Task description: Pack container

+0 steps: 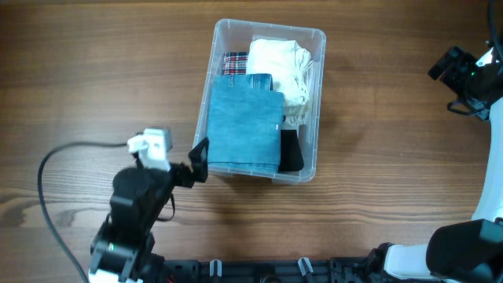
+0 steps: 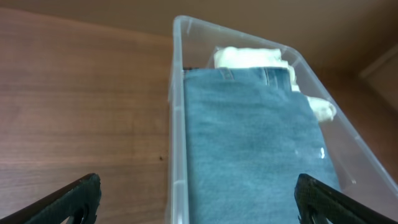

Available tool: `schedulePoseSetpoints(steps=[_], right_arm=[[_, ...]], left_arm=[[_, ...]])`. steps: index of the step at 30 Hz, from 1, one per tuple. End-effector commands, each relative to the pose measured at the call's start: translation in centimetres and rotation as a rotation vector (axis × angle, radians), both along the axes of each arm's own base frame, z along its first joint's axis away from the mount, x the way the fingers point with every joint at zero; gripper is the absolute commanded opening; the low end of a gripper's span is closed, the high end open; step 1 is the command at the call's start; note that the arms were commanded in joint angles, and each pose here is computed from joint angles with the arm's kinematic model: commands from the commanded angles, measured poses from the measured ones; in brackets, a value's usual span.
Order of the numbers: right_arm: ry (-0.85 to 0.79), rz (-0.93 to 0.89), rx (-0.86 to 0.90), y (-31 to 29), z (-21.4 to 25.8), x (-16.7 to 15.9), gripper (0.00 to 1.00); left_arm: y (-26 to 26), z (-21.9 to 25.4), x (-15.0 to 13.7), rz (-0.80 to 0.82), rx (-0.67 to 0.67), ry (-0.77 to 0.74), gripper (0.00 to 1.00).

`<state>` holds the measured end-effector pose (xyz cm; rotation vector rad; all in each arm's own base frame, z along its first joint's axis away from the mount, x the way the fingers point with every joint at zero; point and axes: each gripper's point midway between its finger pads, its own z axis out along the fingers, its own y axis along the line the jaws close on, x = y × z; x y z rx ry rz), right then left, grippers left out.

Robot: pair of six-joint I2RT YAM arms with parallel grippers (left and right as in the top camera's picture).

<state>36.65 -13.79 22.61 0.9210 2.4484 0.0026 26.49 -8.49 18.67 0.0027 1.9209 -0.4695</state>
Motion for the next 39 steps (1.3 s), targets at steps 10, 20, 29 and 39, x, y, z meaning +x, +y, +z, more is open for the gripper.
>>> schedulePoseSetpoints(steps=[10, 20, 29, 39], right_arm=[[-0.009, -0.011, -0.002, -0.2, 0.3, 0.2, 1.00], [-0.009, -0.011, -0.002, -0.2, 0.3, 0.2, 1.00], [-0.009, -0.011, -0.002, -0.2, 0.3, 0.2, 1.00], [-0.009, -0.011, -0.001, -0.2, 0.3, 0.2, 1.00]], left_arm=[[4.7, 1.7, -1.9, 0.139, -0.055, -0.226, 1.00], [5.4, 1.2, -2.2, 0.162, -0.043, -0.371, 1.00], [6.4, 1.1, -2.1, 0.199, -0.021, -0.423, 1.00], [7.1, -2.6, -2.0, 0.230, -0.005, -0.271, 1.00]])
